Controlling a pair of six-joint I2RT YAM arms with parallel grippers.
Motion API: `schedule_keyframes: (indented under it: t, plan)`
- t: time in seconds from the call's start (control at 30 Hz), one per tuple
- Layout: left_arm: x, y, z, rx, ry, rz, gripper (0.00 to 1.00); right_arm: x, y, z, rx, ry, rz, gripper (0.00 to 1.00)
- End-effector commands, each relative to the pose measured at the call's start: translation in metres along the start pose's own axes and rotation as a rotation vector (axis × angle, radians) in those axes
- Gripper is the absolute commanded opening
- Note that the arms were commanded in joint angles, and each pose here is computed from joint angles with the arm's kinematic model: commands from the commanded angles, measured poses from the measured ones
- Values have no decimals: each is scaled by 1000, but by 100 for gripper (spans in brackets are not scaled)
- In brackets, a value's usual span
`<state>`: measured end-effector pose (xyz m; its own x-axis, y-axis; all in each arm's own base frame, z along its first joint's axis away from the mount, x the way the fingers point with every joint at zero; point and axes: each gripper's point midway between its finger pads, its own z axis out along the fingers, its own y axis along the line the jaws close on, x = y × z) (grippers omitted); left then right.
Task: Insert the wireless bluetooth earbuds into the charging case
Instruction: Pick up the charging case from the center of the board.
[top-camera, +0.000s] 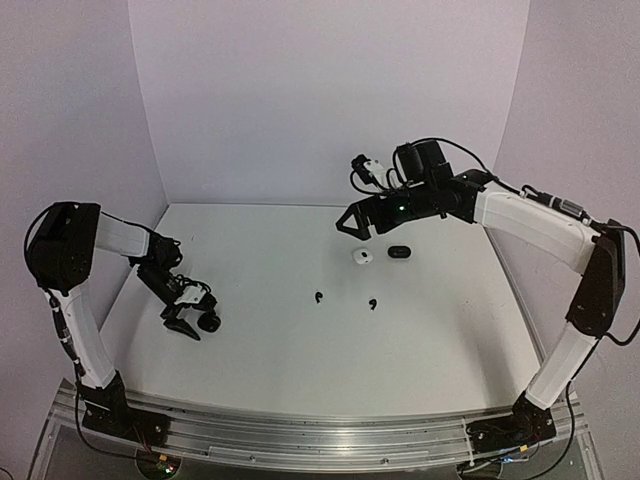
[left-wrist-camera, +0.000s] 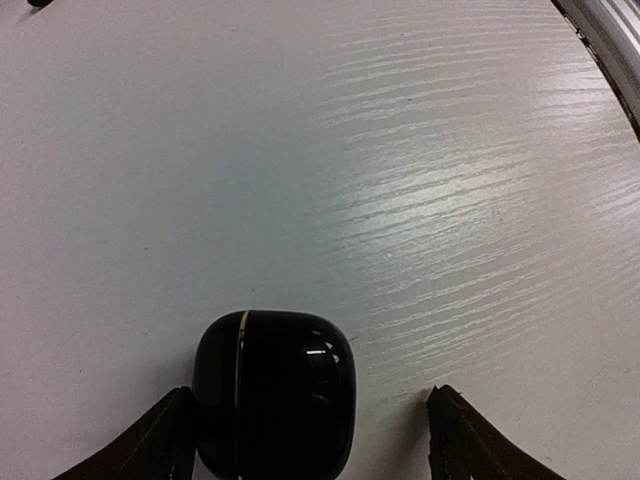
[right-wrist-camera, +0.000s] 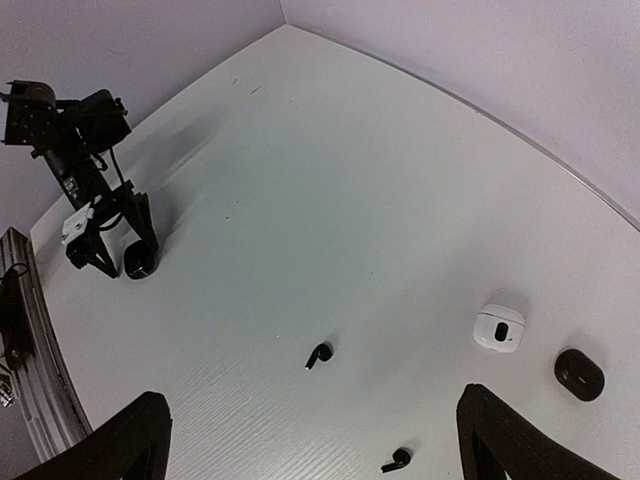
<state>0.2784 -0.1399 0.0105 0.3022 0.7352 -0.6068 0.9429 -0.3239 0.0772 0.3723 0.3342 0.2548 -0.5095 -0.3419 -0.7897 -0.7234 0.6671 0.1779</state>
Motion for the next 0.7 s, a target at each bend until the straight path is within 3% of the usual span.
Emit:
schedule_keyframes:
  t: [0.0, 0.3, 0.67]
  plan:
    - [1, 9, -1, 42, -11, -16, 69, -18, 6, -11, 13, -62, -10, 98]
    - [-9, 8, 4, 18, -53, 9, 59, -14, 11, -3, -3, -47, -10, 98]
    - [-19, 4, 1, 6, -72, 5, 29, -16, 16, 2, -30, -42, 46, 98]
